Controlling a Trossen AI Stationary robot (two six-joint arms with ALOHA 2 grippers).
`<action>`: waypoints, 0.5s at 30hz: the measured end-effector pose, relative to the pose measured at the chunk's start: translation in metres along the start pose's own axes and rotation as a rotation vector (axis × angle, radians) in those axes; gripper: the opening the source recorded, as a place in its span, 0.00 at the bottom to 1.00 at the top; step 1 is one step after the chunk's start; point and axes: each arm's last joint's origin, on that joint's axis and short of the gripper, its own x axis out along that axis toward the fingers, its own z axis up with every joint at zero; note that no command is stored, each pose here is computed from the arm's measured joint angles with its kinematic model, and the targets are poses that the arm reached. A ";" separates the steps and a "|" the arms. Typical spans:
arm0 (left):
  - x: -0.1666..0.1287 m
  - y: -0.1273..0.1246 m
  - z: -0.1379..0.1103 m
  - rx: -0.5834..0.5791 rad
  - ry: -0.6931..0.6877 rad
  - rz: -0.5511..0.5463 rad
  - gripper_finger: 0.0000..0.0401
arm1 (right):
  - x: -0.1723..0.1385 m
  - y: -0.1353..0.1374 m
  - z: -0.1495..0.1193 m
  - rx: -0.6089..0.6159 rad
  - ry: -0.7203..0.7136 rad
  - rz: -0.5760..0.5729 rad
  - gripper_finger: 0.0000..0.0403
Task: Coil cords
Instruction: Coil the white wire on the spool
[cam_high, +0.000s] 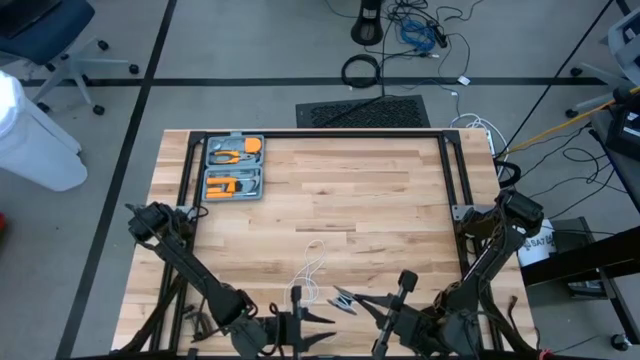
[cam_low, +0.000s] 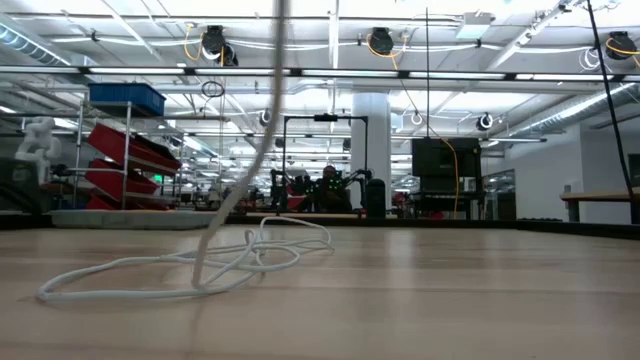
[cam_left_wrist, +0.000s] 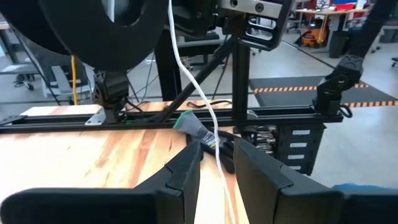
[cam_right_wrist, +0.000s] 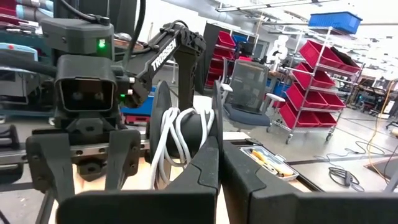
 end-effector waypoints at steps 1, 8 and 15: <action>0.000 0.000 0.000 0.000 -0.001 -0.005 0.26 | 0.000 0.000 0.000 0.000 0.000 0.000 0.00; 0.000 -0.001 0.001 -0.079 0.000 -0.058 0.27 | 0.000 0.000 0.000 -0.001 0.000 -0.001 0.00; 0.003 -0.002 -0.002 -0.102 0.012 -0.117 0.39 | 0.000 0.000 0.000 -0.009 -0.001 -0.002 0.00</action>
